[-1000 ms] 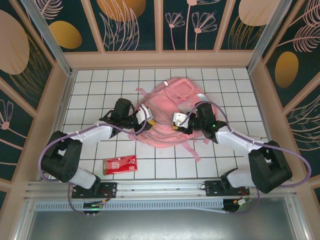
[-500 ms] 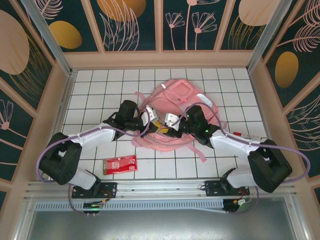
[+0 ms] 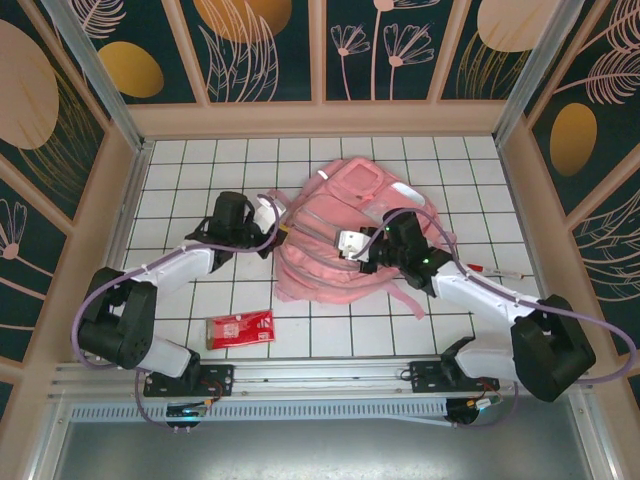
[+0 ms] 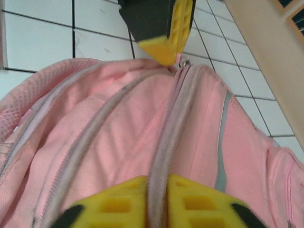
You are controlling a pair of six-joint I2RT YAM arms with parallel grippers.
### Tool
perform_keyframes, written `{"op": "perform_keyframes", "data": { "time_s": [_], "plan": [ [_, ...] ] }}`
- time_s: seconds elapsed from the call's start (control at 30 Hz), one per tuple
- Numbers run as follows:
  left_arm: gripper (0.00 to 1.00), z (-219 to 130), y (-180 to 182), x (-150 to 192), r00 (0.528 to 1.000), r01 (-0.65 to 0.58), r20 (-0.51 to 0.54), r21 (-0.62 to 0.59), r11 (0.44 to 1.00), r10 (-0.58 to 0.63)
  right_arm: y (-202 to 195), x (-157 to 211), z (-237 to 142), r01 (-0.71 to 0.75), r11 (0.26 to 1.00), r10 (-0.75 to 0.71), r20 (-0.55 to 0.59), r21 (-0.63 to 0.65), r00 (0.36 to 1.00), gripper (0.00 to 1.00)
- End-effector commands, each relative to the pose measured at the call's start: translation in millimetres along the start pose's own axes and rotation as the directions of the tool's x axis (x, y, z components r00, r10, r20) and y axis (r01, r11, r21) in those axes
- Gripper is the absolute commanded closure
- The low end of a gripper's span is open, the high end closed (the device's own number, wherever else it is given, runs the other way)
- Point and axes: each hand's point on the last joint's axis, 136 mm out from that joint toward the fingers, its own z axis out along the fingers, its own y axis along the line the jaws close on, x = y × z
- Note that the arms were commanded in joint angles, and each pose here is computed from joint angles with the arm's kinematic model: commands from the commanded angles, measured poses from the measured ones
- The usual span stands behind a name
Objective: Pack the student bag
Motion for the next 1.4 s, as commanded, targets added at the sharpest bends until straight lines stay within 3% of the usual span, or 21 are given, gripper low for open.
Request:
{"op": "perform_keyframes", "data": {
  "time_s": [0.0,0.07,0.13,0.33,0.37,0.43,0.47,0.5,0.67,0.8,0.87,0.97,1.17,1.27,1.3,1.37],
  "plan": [
    [1.0,-1.8,-17.2,-15.3,0.996,-0.082,0.019,0.035,0.996,0.082,-5.7,-1.7,-0.7,-0.135,0.991,0.135,0.015,-0.022,0.991,0.57],
    [1.0,-0.6,-47.9,-27.4,0.994,-0.1,0.06,0.096,0.99,0.094,-5.0,-30.3,8.1,-0.193,0.979,0.199,0.095,-0.065,0.975,0.49],
    [1.0,-4.4,-67.0,-43.3,0.992,-0.044,0.121,0.161,0.986,0.024,1.2,-47.9,18.3,-0.194,0.977,0.204,0.127,-0.084,0.971,0.44],
    [1.0,-26.9,-93.1,-68.8,0.971,0.005,0.234,0.229,0.973,-0.06,-14.2,-15.7,45.0,-0.253,0.967,0.253,0.02,0.027,0.967,0.48],
    [1.0,-30.6,-94.4,-69.8,0.969,-0.002,0.241,0.229,0.973,-0.055,-13.8,-7.9,47.1,-0.248,0.968,0.249,-0.01,0.038,0.968,0.56],
    [1.0,-33.4,-90.2,-64.8,0.974,-0.006,0.224,0.19,0.982,-0.037,-3.2,5.3,48.0,-0.184,0.983,0.184,-0.076,0.004,0.98,0.88],
    [1.0,-32.2,-83.1,-59.3,0.979,-0.006,0.202,0.148,0.989,-0.025,5.0,7.7,45.8,-0.141,0.989,0.137,-0.091,-0.034,0.986,0.97],
    [1.0,-29.7,-69.5,-51.5,0.986,0.001,0.166,0.079,0.997,-0.014,14.0,8.3,41.4,-0.092,0.993,0.085,-0.093,-0.076,0.992,1.0],
    [1.0,-35.2,12.4,-12.8,0.995,0.101,0.037,-0.132,0.986,-0.097,24.5,-0.2,11.6,0.062,0.988,-0.07,-0.051,-0.139,0.996,1.0],
    [1.0,-35.3,56.9,-2.6,0.997,-0.038,-0.075,-0.277,0.96,0.018,40.1,-5.5,-6.3,0.213,0.957,-0.217,0.002,-0.197,0.976,1.0],
    [1.0,-25.3,54.5,-7.2,0.993,-0.08,-0.1,-0.214,0.974,0.06,48.8,-5.8,-10.1,0.251,0.941,-0.251,0.033,-0.225,0.968,1.0],
    [1.0,-9.1,32.5,-12.3,0.988,-0.15,-0.053,-0.05,0.987,0.147,55.6,-11.0,-12.3,0.281,0.925,-0.269,0.081,-0.255,0.96,1.0],
    [1.0,12.8,28.7,19.6,0.966,-0.229,-0.116,0.036,0.973,0.232,48.0,-35.3,-11.5,0.295,0.925,-0.256,0.18,-0.24,0.95,1.0],
    [0.84,2.8,20.3,11.0,0.952,-0.299,-0.058,0.036,0.953,0.301,32.9,-45.2,-14.3,0.242,0.949,-0.197,0.216,-0.204,0.956,1.0],
    [0.74,-3.0,14.6,4.3,0.943,-0.331,-0.02,0.039,0.943,0.332,26.3,-47.1,-15.2,0.192,0.963,-0.148,0.221,-0.189,0.964,0.94],
    [0.64,-15.1,-0.2,-6.4,0.92,-0.392,0.049,0.059,0.918,0.39,13.3,-49.7,-18.8,0.091,0.983,-0.053,0.228,-0.161,0.972,0.72]
  ]
}}
